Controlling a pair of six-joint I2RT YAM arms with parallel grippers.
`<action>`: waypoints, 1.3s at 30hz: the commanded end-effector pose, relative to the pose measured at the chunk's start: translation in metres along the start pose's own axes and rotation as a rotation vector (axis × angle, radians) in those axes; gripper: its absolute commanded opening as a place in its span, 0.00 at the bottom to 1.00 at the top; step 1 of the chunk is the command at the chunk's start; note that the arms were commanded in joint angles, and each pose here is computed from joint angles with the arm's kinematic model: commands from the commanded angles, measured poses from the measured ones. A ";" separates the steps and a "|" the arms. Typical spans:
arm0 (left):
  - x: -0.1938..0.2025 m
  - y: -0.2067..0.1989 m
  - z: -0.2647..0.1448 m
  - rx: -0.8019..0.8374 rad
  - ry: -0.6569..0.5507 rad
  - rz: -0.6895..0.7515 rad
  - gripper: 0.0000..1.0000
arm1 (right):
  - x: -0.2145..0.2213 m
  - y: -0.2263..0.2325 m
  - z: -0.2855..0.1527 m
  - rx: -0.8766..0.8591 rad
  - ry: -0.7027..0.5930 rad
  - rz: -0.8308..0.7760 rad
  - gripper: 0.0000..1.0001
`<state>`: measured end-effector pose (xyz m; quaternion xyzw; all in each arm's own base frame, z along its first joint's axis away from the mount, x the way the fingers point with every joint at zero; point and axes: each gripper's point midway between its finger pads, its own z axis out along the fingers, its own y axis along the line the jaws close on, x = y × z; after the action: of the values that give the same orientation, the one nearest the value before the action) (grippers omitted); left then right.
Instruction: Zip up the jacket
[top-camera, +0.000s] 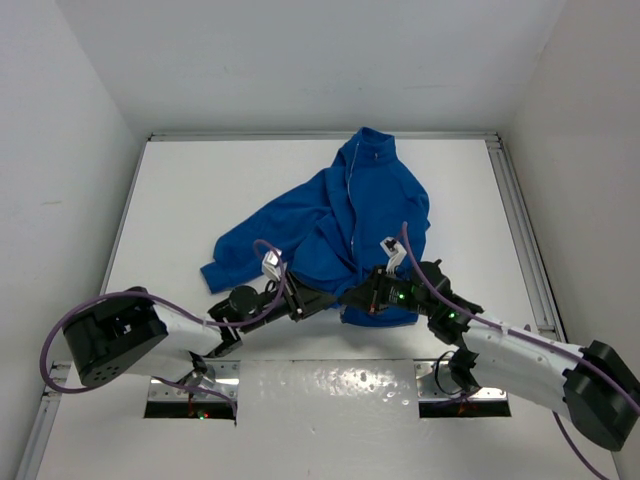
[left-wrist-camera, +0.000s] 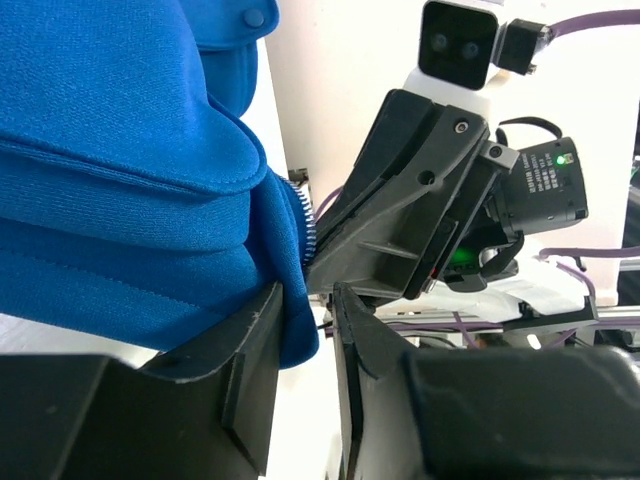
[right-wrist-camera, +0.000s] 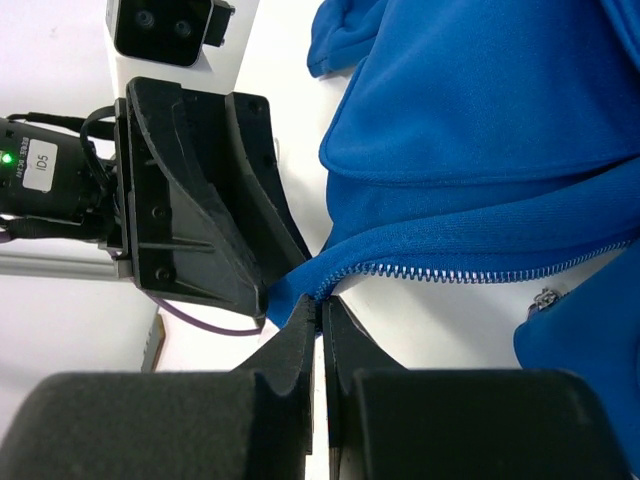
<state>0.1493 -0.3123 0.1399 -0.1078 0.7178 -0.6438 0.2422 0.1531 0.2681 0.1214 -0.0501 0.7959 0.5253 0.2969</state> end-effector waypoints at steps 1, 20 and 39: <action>0.001 -0.034 0.003 0.120 0.033 0.042 0.23 | -0.017 0.019 0.003 -0.053 -0.041 -0.040 0.00; -0.008 -0.024 0.005 0.091 -0.025 0.089 0.00 | -0.015 -0.002 -0.007 0.103 -0.001 -0.109 0.00; -0.108 -0.055 -0.026 -0.037 -0.665 0.494 0.00 | 0.017 -0.083 -0.043 0.496 0.117 -0.122 0.01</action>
<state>0.2127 -0.2554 0.1904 -0.1251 0.6520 -0.4943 0.5611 0.1448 0.1932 0.0593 -0.0657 0.9176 0.2847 0.2694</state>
